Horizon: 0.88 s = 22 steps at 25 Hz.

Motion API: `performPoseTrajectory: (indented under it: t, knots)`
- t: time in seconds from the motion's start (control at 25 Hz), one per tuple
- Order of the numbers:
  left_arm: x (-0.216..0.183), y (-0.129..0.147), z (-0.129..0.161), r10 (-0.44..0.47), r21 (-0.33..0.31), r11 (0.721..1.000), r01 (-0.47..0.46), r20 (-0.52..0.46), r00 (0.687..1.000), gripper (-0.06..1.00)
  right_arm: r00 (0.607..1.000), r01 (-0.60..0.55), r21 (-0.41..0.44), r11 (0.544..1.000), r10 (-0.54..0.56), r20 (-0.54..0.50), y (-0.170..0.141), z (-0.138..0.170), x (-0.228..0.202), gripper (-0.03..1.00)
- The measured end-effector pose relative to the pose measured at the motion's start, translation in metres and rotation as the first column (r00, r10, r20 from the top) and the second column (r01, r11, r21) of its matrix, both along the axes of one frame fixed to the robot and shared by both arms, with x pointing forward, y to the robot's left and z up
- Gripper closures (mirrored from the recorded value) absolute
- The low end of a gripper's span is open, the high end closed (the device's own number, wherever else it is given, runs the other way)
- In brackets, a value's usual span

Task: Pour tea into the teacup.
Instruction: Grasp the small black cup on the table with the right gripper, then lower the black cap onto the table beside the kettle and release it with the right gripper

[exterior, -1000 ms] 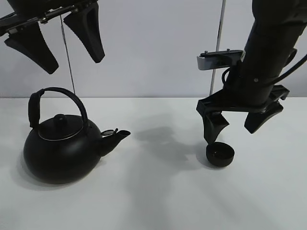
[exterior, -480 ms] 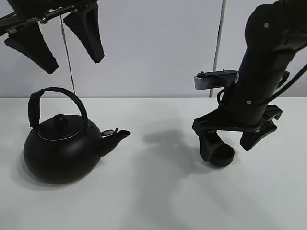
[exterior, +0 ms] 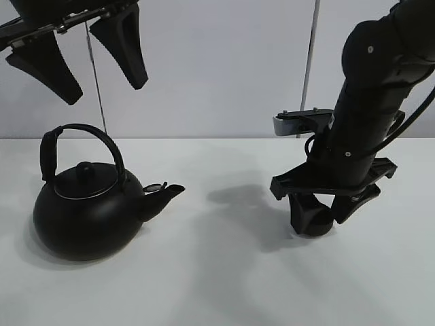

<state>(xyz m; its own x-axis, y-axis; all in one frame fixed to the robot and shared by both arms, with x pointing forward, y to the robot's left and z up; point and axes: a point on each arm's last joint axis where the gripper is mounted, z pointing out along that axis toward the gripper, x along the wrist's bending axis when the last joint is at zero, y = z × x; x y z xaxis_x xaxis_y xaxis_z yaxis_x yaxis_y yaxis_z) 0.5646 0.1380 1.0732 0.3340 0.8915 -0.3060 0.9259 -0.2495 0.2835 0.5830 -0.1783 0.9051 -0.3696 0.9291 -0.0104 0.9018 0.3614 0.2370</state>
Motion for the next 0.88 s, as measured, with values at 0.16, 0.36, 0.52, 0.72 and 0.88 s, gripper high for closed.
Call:
performPoseTrajectory:
  t: [0.16, 0.36, 0.52, 0.72, 0.88]
  knots:
    - [0.0, 0.0, 0.0, 0.0, 0.0, 1.0, 0.0, 0.0, 1.0, 0.33, 1.0, 0.017, 0.001, 1.0, -0.017, -0.009, 0.0, -0.001, 0.0, 0.56]
    - [0.0, 0.0, 0.0, 0.0, 0.0, 1.0, 0.0, 0.0, 1.0, 0.33, 0.999, 0.03, 0.019, 0.999, -0.03, -0.015, 0.005, 0.01, 0.007, 0.56]
    - [0.0, 0.0, 0.0, 0.0, 0.001, 1.0, 0.0, 0.0, 1.0, 0.33, 1.0, -0.027, 0.029, 0.999, 0.027, 0.01, 0.027, 0.022, 0.008, 0.56]
    - [0.0, 0.0, 0.0, 0.0, 0.001, 1.0, 0.0, 0.0, 1.0, 0.33, 0.992, -0.126, 0.04, 0.991, 0.125, 0.022, 0.065, 0.024, -0.004, 0.56]
    - [0.0, 0.0, 0.0, 0.0, 0.002, 1.0, 0.0, 0.001, 1.0, 0.33, 0.983, -0.181, 0.039, 0.983, 0.18, 0.017, 0.086, 0.013, -0.013, 0.56]
